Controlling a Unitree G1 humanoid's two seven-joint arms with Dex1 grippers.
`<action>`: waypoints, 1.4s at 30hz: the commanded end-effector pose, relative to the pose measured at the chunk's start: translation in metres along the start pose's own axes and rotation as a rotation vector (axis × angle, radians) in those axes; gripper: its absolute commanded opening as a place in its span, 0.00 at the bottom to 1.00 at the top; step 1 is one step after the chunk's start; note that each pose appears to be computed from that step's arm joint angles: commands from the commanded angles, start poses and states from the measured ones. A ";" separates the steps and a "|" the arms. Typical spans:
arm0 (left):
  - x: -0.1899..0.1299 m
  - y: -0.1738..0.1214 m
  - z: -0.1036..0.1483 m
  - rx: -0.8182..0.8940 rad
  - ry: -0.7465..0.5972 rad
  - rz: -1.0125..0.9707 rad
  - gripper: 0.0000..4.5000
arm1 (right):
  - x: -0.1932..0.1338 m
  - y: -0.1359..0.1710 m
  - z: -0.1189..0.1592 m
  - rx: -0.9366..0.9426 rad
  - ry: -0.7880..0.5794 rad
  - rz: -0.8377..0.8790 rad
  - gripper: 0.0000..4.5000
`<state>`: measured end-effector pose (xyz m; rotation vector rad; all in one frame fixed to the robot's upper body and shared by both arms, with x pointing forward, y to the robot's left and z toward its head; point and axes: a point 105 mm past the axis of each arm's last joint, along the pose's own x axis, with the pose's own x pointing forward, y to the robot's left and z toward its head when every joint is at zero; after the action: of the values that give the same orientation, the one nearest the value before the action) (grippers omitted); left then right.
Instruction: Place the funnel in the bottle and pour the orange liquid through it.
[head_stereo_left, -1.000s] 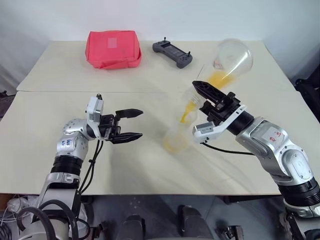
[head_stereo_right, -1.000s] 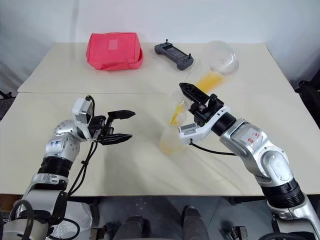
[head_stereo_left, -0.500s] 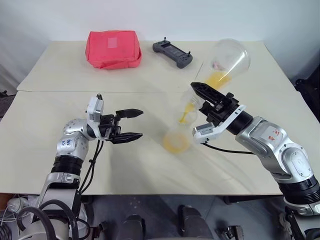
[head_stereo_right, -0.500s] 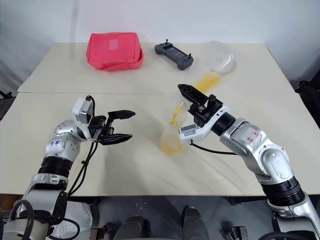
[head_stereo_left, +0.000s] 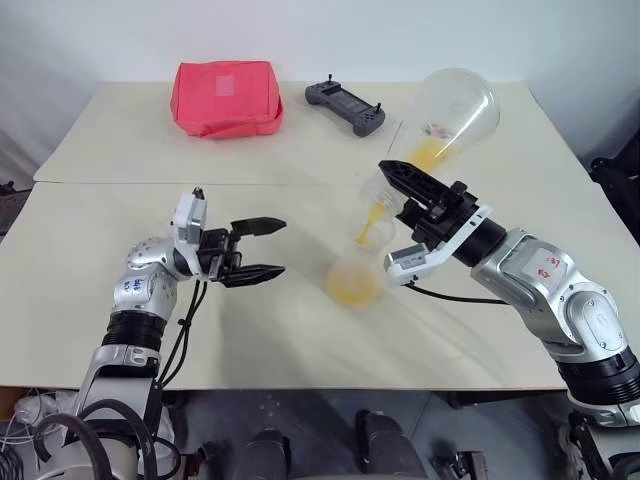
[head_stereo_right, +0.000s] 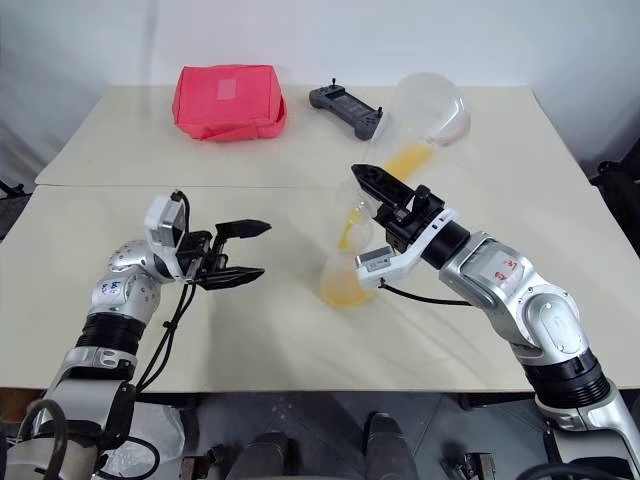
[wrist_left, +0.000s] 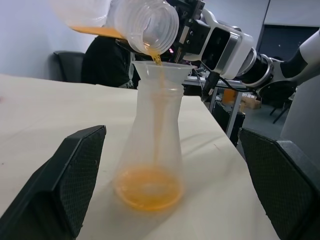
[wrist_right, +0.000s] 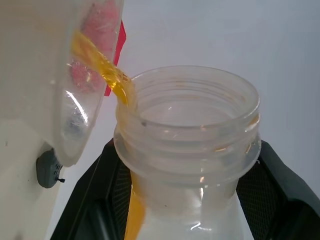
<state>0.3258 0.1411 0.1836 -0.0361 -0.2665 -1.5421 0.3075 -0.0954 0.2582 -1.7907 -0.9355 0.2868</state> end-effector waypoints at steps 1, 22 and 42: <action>0.002 -0.012 0.010 0.049 -0.027 -0.130 1.00 | -0.003 -0.020 -0.010 -0.047 0.026 -0.065 0.55; 0.001 -0.018 0.004 0.020 -0.029 -0.130 1.00 | -0.005 -0.020 -0.013 -0.112 0.007 -0.066 0.55; 0.003 -0.016 0.006 0.027 -0.029 -0.131 1.00 | -0.003 -0.020 -0.007 -0.174 -0.042 -0.100 0.55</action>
<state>0.3207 0.1375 0.1780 -0.0677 -0.2704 -1.5560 0.3064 -0.0986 0.2608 -1.8921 -1.0435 0.2533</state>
